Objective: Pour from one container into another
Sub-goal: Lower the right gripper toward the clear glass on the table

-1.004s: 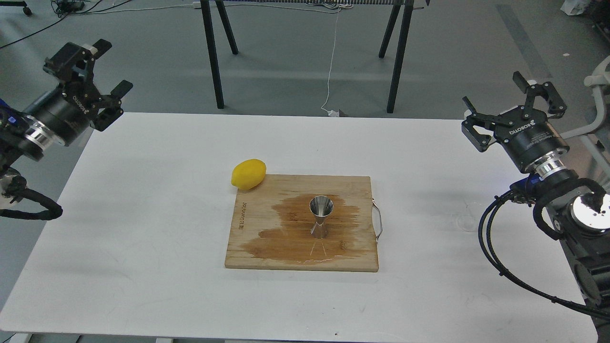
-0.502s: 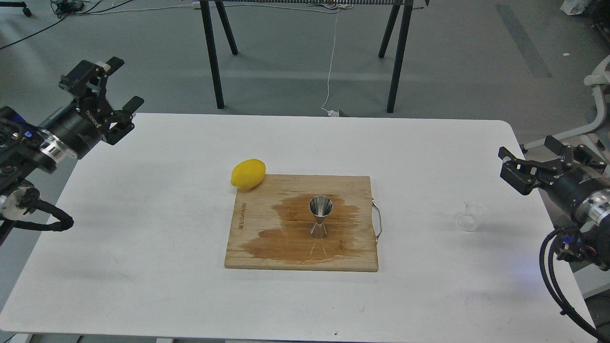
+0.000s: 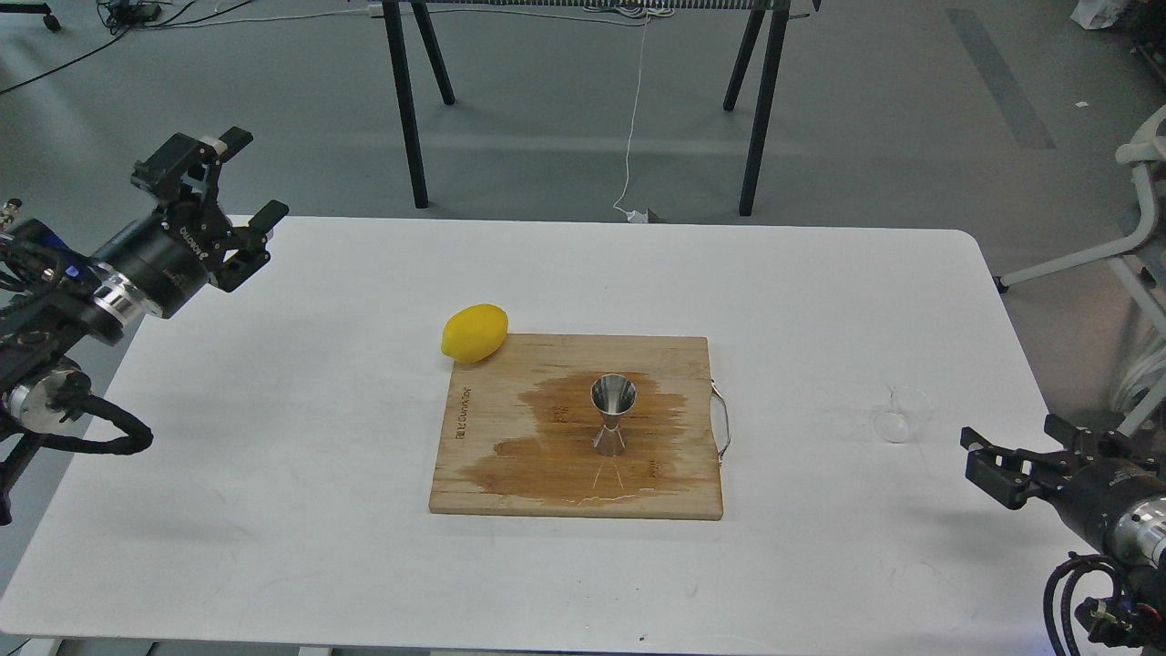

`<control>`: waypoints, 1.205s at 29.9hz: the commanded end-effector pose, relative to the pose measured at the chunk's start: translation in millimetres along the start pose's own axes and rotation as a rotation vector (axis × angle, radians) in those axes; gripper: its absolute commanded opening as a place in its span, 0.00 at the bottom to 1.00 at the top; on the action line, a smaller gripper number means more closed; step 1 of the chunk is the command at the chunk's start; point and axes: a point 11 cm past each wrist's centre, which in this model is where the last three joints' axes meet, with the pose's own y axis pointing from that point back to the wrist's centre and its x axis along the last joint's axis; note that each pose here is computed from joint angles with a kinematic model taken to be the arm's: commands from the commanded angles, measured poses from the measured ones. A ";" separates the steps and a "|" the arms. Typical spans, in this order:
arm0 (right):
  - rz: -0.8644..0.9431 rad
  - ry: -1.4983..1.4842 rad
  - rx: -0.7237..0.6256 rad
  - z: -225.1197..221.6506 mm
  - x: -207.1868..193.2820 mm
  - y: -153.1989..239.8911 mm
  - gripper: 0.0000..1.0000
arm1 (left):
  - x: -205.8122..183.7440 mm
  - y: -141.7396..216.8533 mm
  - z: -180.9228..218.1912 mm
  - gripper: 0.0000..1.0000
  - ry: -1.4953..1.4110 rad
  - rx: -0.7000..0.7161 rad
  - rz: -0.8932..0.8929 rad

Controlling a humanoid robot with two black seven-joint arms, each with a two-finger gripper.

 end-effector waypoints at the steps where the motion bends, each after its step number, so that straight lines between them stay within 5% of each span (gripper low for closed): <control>1: 0.039 0.002 0.000 2.4 11.8 -9.6 0.98 | -2.4 -1.5 -1.7 0.99 0.006 -0.001 -0.004; 36: 0.059 0.024 -0.019 47.3 -6.8 -91.1 0.98 | -3.2 6.6 -13.9 0.99 0.017 0.025 0.003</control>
